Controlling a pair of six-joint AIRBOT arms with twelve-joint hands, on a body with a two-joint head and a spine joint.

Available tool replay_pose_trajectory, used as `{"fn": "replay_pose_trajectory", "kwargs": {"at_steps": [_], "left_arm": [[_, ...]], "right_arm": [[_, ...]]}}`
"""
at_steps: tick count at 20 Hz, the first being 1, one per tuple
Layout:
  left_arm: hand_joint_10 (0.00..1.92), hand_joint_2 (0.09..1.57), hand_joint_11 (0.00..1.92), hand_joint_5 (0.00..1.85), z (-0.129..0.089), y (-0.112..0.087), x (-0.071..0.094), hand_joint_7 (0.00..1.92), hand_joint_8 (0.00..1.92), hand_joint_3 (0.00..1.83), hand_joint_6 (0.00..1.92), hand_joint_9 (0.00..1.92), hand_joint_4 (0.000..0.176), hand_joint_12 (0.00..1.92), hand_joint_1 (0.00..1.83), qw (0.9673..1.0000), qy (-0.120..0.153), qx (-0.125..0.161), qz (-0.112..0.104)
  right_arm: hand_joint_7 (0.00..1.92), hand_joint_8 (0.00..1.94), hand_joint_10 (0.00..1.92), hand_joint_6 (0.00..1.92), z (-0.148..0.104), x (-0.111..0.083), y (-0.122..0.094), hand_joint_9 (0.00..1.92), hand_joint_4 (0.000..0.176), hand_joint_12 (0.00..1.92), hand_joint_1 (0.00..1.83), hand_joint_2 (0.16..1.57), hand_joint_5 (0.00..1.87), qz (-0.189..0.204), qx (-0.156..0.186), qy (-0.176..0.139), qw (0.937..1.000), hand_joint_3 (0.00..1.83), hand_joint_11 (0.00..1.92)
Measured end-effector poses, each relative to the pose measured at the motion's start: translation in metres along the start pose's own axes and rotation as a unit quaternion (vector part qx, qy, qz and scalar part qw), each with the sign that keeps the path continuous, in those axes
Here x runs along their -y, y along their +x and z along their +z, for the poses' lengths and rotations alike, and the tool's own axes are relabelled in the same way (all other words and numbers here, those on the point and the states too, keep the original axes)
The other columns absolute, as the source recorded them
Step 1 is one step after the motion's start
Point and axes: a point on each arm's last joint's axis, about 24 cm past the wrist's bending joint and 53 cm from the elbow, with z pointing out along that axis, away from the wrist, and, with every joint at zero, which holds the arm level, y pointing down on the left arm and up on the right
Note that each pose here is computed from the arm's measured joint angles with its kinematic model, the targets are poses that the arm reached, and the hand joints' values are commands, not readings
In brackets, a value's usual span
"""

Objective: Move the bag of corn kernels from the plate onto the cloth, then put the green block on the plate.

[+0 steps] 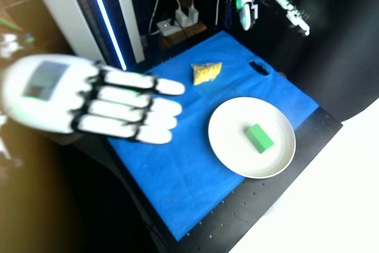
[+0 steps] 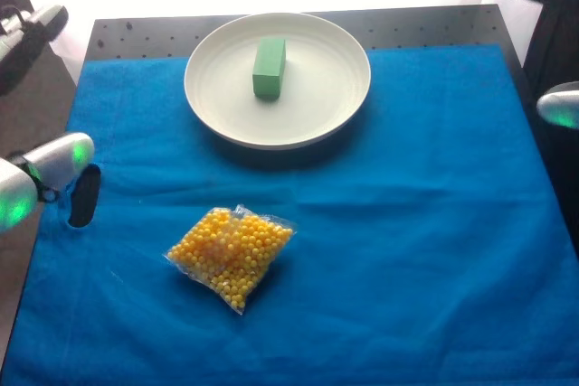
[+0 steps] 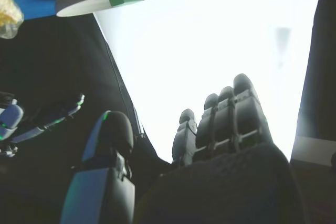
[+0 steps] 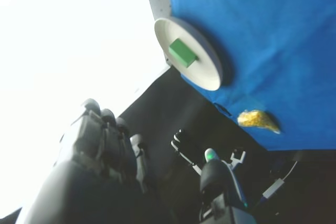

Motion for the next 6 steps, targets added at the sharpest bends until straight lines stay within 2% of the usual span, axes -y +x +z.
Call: {"fn": "replay_pose_trajectory", "kwargs": {"at_steps": [1, 2, 3, 4, 5, 6], "left_arm": [[0.0, 1.27, 0.0, 0.0, 0.0, -0.007, 0.003, 0.0, 0.0, 0.0, 0.0, 0.0, 0.158, 0.05, 0.57, 0.9999, 0.005, 0.009, 0.004], [0.0, 1.29, 0.0, 0.0, 0.0, -0.014, 0.007, 0.0, 0.0, 0.01, 0.0, 0.0, 0.142, 0.01, 0.59, 0.9998, 0.01, 0.017, 0.006], [0.0, 1.29, 0.02, 0.0, 0.0, -0.019, 0.012, 0.0, 0.0, 0.01, 0.0, 0.0, 0.145, 0.01, 0.59, 0.9995, 0.021, 0.019, 0.014], [0.0, 1.3, 0.03, 0.0, 0.001, -0.022, 0.017, 0.0, 0.0, 0.01, 0.0, 0.0, 0.145, 0.02, 0.59, 0.9991, 0.031, 0.019, 0.02], [0.0, 1.32, 0.01, 0.0, 0.001, -0.026, 0.02, 0.0, 0.0, 0.01, 0.0, 0.0, 0.17, 0.01, 0.57, 0.9987, 0.038, 0.023, 0.025], [0.0, 1.25, 0.0, 0.0, 0.001, -0.032, 0.023, 0.0, 0.0, 0.05, 0.0, 0.0, 0.176, 0.75, 0.67, 0.9981, 0.044, 0.03, 0.031]], "right_arm": [[0.0, 0.0, 0.0, 0.0, -0.003, -0.005, -0.008, 0.0, 0.066, 0.75, 0.64, 1.25, 0.0, -0.003, 0.018, -0.007, 0.9998, 0.0, 0.0], [0.0, 0.0, 0.0, 0.0, -0.006, -0.011, -0.017, 0.0, 0.059, 0.56, 0.64, 1.22, 0.0, -0.008, 0.035, -0.015, 0.9993, 0.0, 0.0], [0.0, 0.0, 0.0, 0.0, -0.009, -0.019, -0.027, 0.0, 0.065, 0.35, 0.56, 1.22, 0.0, -0.009, 0.057, -0.028, 0.998, 0.0, 0.0], [0.0, 0.0, 0.0, 0.0, -0.012, -0.026, -0.036, 0.0, 0.067, 0.23, 0.51, 1.22, 0.0, -0.009, 0.075, -0.043, 0.9962, 0.0, 0.0], [0.0, 0.0, 0.0, 0.0, -0.015, -0.032, -0.043, 0.0, 0.018, 0.3, 0.48, 1.24, 0.0, -0.009, 0.089, -0.055, 0.9945, 0.0, 0.0], [0.0, 0.0, 0.0, 0.0, -0.018, -0.036, -0.049, 0.0, 0.0, 0.69, 0.57, 1.25, 0.0, -0.005, 0.103, -0.064, 0.9926, 0.0, 0.0]]}}
